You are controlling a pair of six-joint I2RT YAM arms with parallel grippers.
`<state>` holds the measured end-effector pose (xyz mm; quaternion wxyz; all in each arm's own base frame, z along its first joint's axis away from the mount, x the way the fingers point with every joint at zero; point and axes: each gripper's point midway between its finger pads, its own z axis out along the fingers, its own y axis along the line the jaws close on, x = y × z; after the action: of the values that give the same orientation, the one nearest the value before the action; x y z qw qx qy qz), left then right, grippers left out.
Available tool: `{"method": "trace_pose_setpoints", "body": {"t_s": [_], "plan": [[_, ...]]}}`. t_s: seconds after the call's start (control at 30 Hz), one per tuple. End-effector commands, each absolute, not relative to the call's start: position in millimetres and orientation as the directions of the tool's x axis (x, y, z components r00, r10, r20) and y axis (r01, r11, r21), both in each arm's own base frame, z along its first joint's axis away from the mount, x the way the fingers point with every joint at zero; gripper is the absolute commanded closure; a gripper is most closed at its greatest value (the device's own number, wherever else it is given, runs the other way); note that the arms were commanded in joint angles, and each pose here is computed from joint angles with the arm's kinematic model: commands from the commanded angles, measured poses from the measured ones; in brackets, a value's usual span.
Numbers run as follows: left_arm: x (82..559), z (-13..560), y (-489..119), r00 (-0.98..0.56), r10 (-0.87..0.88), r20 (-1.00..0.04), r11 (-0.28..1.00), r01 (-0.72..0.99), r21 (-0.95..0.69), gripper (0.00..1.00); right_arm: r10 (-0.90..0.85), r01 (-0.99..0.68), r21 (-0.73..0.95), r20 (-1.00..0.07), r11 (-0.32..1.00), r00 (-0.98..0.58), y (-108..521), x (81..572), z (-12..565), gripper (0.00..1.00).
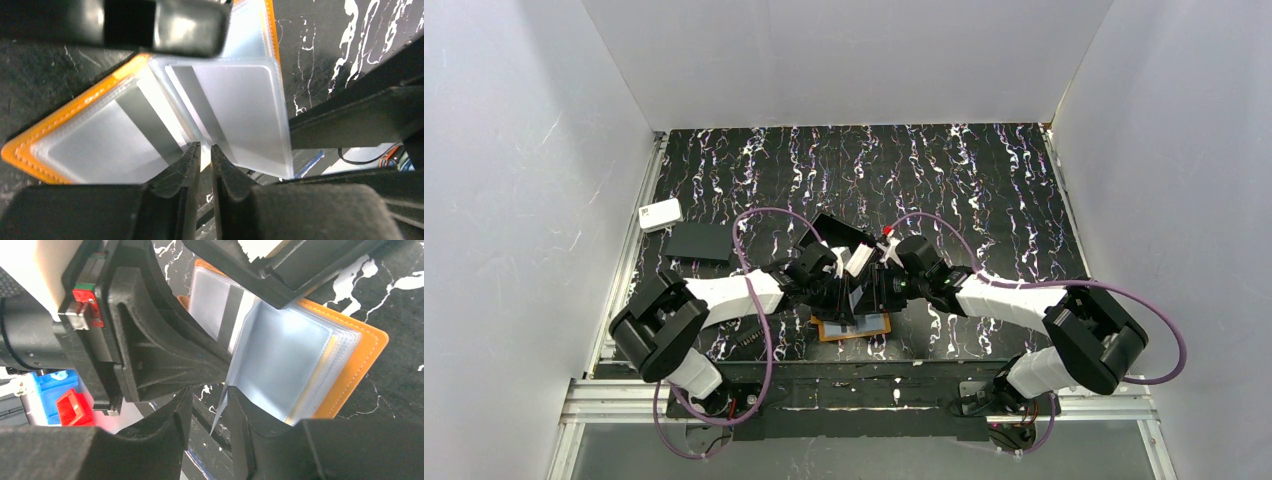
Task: Put the credit cards into the card holder
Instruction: Pick up the credit card from the storage box.
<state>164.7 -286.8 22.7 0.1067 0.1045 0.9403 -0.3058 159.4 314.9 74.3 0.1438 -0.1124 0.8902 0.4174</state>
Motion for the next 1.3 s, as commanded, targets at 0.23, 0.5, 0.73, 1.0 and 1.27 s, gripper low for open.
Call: {"method": "trace_pose_setpoints", "body": {"t_s": [0.23, 0.5, 0.73, 1.0, 1.27], "plan": [[159.7, 77.0, -254.1, -0.942, 0.077, -0.327, 0.798, 0.255, -0.546, 0.73, -0.093, -0.374, 0.775, -0.382, 0.51, -0.919, 347.9, 162.1, 97.5, 0.58], [148.0, 110.8, -189.4, -0.931, 0.039, -0.364, 0.857, 0.218, -0.467, 0.55, -0.15, -0.39, 0.778, -0.365, 0.493, -0.919, 371.1, 159.0, 79.4, 0.5], [175.9, 171.1, -173.3, -0.888, -0.035, -0.459, 0.83, 0.229, -0.508, 0.37, -0.177, -0.456, 0.742, -0.427, 0.491, -0.887, 376.8, 170.8, 93.7, 0.47], [240.3, 192.4, -225.7, -0.883, 0.004, -0.469, 0.752, 0.312, -0.581, 0.17, -0.065, -0.418, 0.626, -0.506, 0.658, -0.86, 289.4, 226.3, 124.0, 0.44], [304.4, 169.1, -267.6, -0.886, 0.132, -0.444, 0.748, 0.383, -0.543, 0.18, 0.032, -0.329, 0.657, -0.473, 0.678, -0.88, 237.7, 246.5, 124.0, 0.44]]}}
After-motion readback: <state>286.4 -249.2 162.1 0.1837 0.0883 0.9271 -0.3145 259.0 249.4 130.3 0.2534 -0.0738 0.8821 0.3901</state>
